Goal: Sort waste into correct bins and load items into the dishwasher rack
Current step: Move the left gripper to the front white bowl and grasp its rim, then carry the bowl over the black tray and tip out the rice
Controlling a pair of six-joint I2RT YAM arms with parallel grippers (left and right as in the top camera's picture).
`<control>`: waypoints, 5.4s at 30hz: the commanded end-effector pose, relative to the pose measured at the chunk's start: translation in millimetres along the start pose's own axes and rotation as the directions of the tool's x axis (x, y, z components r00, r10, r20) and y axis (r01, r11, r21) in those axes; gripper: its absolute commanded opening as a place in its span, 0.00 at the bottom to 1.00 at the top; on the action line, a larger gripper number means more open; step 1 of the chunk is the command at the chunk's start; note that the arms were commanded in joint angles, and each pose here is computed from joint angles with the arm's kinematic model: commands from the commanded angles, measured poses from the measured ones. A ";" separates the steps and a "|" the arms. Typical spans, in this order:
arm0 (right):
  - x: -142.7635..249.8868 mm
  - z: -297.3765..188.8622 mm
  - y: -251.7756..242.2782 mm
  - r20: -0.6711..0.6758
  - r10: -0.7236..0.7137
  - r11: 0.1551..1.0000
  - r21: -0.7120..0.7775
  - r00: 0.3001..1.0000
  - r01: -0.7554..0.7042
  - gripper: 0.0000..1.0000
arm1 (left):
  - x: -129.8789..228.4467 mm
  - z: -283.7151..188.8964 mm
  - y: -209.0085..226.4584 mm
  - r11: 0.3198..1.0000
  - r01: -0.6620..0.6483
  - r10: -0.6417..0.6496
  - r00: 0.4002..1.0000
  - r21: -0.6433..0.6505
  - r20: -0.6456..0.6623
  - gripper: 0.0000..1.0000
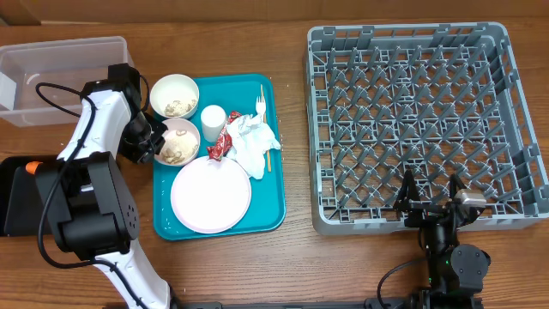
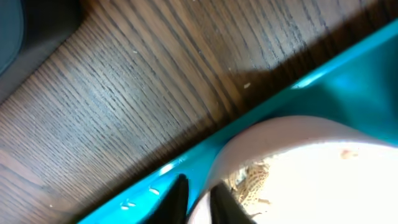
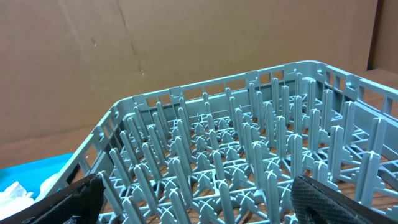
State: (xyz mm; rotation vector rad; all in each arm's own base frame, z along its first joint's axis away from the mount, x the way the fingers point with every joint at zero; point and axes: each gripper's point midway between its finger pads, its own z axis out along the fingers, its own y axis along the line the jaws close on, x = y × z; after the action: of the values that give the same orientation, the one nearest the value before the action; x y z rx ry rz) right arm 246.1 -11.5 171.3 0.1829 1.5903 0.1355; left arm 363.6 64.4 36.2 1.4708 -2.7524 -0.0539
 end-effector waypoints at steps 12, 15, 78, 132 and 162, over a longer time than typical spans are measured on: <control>0.5 0.1 -2.9 0.010 -0.004 1.000 0.012 1.000 0.004 1.00 | -1.1 -15.4 4.2 0.999 -0.024 0.024 1.000 -0.049 -0.001 0.04; 0.5 0.1 -2.9 0.010 -0.004 1.000 0.012 1.000 0.004 1.00 | -3.4 -34.2 2.2 0.998 -0.045 0.045 0.999 -0.042 0.003 0.04; 0.5 0.1 -2.9 0.010 -0.004 1.000 0.012 1.000 0.004 1.00 | -103.9 -142.7 278.2 0.479 0.494 0.017 0.821 -0.726 0.570 0.04; 0.5 0.1 -2.9 0.010 -0.004 1.000 0.012 1.000 0.004 1.00 | -160.6 -164.3 225.2 0.203 0.258 0.475 0.818 -0.945 0.325 0.04; 0.5 0.1 -2.9 0.010 -0.004 1.000 0.012 1.000 0.004 1.00 | -173.1 -170.2 217.5 0.221 0.251 0.481 0.812 -0.942 0.330 0.04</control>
State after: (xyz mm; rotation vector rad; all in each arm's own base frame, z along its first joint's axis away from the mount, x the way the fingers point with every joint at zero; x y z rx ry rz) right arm 246.1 -11.4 171.3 0.1826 1.5903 0.1358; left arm 287.8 330.2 201.2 0.7256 -2.0597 -2.0864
